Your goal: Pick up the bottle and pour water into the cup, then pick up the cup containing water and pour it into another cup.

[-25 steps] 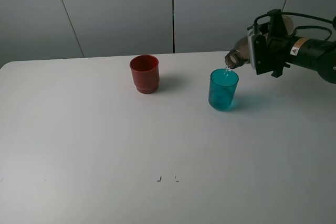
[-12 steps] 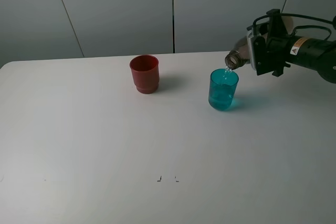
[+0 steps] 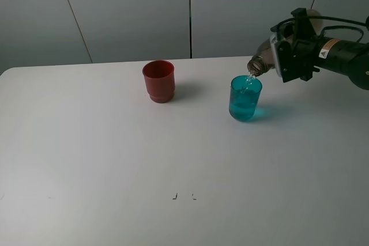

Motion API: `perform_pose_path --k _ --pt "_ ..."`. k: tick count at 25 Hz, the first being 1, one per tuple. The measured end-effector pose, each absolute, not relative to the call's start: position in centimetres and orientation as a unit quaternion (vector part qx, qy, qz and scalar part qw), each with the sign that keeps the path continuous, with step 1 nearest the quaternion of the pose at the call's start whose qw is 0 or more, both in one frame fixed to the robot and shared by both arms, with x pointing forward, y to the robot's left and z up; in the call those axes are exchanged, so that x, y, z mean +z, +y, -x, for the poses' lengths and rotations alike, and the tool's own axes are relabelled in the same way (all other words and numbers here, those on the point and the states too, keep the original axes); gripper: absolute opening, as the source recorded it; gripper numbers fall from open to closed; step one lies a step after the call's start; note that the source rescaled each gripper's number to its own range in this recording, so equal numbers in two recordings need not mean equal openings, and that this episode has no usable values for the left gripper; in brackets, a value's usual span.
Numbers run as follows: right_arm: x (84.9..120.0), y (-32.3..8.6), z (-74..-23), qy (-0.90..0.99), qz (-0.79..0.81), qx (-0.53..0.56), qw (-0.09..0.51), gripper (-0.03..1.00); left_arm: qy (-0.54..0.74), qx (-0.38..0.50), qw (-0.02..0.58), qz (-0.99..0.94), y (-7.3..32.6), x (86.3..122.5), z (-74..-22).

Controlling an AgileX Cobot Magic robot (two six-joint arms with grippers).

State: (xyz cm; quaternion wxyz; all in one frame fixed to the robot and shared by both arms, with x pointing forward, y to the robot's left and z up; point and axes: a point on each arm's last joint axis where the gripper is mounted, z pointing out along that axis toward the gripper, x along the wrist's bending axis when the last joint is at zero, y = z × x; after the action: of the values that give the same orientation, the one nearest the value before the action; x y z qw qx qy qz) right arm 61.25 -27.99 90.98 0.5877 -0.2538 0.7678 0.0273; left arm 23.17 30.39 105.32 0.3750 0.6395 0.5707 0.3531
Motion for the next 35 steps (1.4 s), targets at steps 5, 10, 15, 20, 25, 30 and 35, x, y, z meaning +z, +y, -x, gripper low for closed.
perform_pose_path --k 5,10,15,20,25,30,35 --pt "90.96 -27.9 -61.2 0.765 0.264 0.026 0.587 0.0 0.571 0.353 0.375 -0.639 30.39 105.32 -23.17" --pt "90.98 -27.88 -61.2 0.764 0.267 0.025 0.587 0.0 0.571 0.353 0.375 -0.639 30.39 105.32 -23.17" --pt "91.01 -27.87 -61.21 0.762 0.267 0.026 0.589 0.0 0.571 0.353 0.375 -0.639 30.39 105.32 -23.17" --pt "90.99 -27.8 -61.18 0.765 0.262 0.035 0.588 0.0 0.571 0.353 0.375 -0.639 30.39 105.32 -23.17" --pt "90.83 -27.65 -61.05 0.781 0.236 0.069 0.573 0.0 0.571 0.353 0.375 -0.639 30.39 105.32 -23.17" --pt "90.74 -27.48 -60.93 0.802 0.169 0.13 0.558 0.0 0.571 0.353 0.375 -0.639 30.39 105.32 -23.17" --pt "90.69 -27.4 -60.88 0.818 0.071 0.202 0.534 0.0 0.571 0.353 0.375 -0.639 30.39 105.32 -23.17"
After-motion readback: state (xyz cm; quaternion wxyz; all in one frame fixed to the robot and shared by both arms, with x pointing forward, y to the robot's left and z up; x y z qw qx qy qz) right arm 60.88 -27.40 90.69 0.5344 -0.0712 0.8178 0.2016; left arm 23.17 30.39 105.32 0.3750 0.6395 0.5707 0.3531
